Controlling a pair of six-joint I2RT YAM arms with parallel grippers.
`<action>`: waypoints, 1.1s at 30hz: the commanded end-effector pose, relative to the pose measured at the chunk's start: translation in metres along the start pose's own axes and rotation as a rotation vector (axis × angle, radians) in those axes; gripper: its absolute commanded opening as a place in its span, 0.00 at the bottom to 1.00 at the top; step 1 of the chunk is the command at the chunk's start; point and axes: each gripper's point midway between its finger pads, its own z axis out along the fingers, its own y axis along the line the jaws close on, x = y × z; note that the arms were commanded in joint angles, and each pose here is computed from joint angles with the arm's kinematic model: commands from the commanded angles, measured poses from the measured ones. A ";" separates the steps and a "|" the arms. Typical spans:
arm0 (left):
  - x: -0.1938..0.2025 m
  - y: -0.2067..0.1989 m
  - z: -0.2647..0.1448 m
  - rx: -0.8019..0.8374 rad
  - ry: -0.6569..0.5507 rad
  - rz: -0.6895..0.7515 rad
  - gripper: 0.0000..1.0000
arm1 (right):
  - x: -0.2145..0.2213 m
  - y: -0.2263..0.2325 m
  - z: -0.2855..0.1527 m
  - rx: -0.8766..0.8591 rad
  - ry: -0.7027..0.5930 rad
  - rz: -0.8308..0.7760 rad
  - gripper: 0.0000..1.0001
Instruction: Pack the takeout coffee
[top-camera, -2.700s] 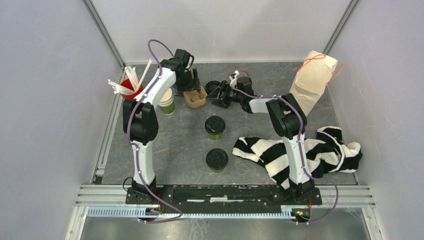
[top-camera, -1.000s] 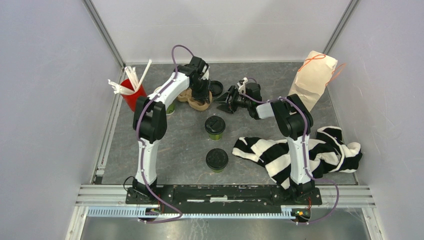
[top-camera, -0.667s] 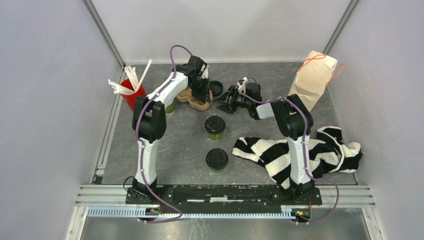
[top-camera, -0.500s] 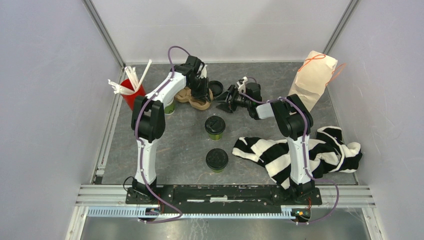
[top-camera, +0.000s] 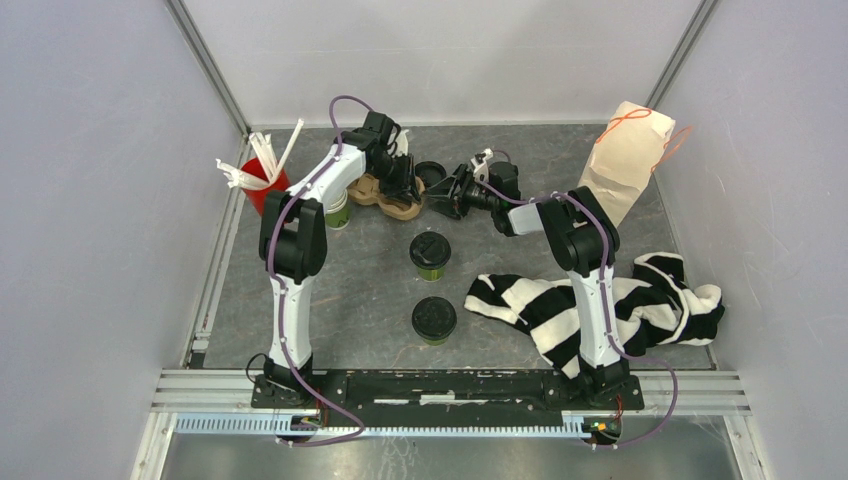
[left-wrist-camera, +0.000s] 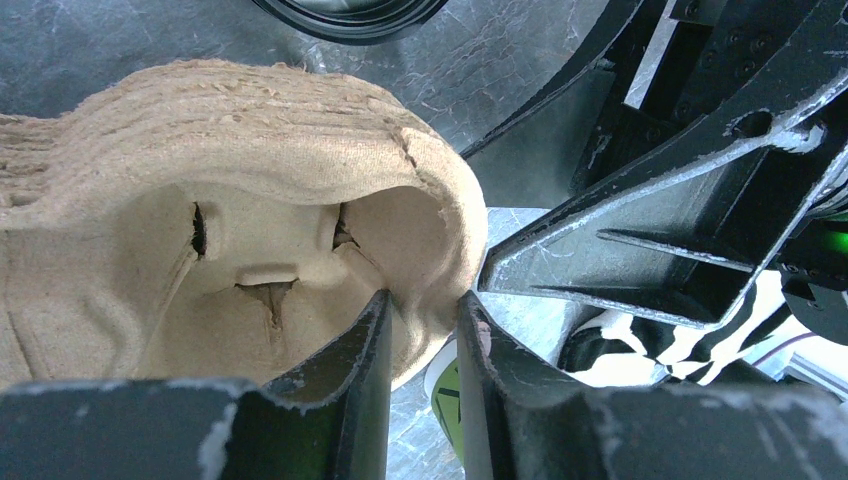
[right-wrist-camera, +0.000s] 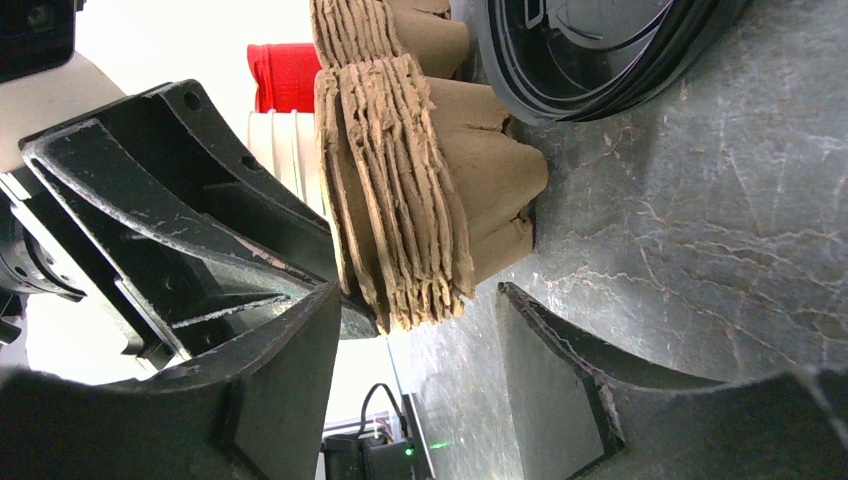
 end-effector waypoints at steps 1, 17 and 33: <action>-0.002 -0.009 -0.010 0.044 -0.013 0.014 0.18 | -0.009 0.012 0.007 -0.045 -0.022 -0.039 0.63; -0.012 -0.009 -0.010 0.044 -0.032 -0.002 0.16 | 0.003 0.006 -0.007 -0.056 -0.020 -0.039 0.67; -0.009 -0.010 -0.011 0.054 -0.025 -0.011 0.14 | -0.002 0.006 0.005 -0.057 -0.016 -0.049 0.69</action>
